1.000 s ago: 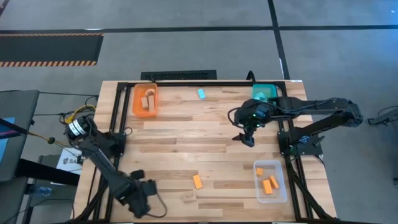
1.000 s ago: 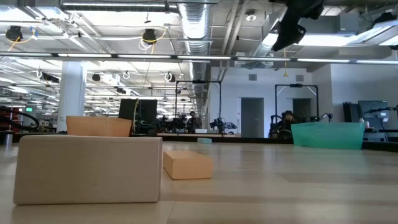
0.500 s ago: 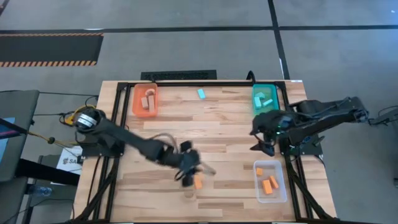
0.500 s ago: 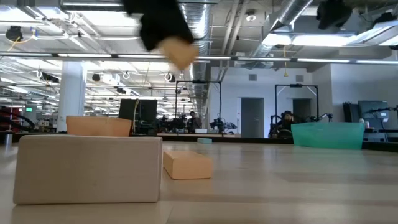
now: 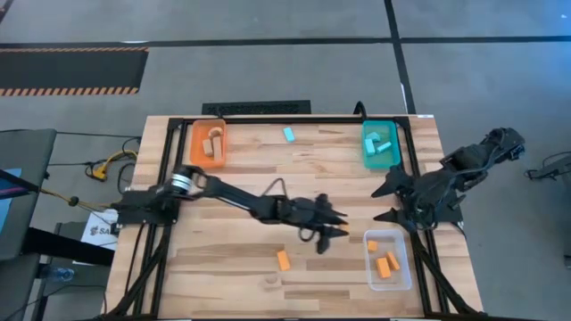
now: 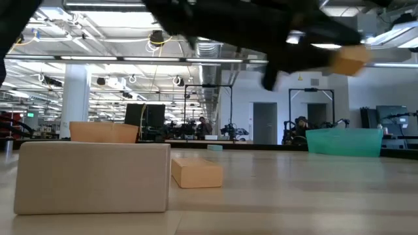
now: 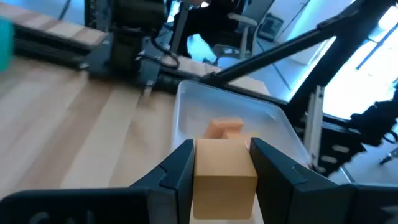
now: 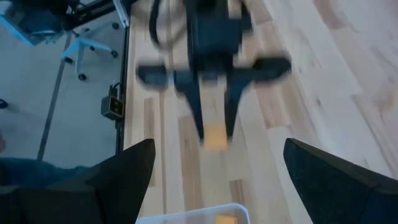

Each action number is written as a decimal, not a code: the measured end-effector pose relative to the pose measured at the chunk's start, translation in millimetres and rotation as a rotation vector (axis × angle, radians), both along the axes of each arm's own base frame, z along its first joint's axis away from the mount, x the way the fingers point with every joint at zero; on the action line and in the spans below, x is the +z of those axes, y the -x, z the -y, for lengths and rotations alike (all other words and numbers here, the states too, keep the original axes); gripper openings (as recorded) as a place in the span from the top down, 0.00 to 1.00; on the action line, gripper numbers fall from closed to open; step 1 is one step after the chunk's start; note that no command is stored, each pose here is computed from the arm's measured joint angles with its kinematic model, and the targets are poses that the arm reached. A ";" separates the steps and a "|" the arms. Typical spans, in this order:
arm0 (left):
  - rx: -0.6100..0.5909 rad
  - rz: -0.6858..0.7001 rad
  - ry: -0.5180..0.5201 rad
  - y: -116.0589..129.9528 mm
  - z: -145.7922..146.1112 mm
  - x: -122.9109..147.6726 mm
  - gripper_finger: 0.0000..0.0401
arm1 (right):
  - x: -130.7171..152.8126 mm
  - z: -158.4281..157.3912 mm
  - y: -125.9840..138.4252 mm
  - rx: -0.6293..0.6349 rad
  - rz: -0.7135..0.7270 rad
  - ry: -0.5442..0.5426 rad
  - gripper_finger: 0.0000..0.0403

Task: Sort & place blocks by color
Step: Put the orange block into the white bin, then put the brown block into the orange bin, then put the orange block into the white bin

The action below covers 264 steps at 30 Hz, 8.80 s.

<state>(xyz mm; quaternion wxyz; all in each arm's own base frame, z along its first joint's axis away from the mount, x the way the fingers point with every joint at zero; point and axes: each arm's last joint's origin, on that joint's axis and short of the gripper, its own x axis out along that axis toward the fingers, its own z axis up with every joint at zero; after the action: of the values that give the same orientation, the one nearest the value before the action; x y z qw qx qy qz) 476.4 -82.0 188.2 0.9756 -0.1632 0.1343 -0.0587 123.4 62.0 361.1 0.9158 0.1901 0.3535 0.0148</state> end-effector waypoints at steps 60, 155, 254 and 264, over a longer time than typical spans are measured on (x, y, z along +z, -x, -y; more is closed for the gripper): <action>-0.265 -0.932 -0.340 6.1 3.4 59.2 0.42 | 3.4 0.2 -1.1 0.050 0.076 0.131 0.06; 0.366 -0.650 -0.306 150.1 104.4 74.6 0.93 | -59.2 -80.8 -71.8 0.108 -0.066 0.028 0.06; -0.474 -0.461 -0.391 188.8 -52.6 27.8 0.44 | -72.2 43.1 -143.9 -0.024 -0.052 0.099 0.06; -0.732 -0.457 -0.544 130.2 -5.5 -5.2 0.44 | -81.7 41.5 -133.3 -0.018 -0.205 0.052 0.06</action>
<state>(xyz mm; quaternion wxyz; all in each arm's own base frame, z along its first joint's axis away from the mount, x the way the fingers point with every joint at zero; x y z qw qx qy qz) 346.2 -76.5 183.0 0.8439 0.1460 0.4033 -0.3223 256.6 20.4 279.4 0.8796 0.1699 0.4438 -0.0224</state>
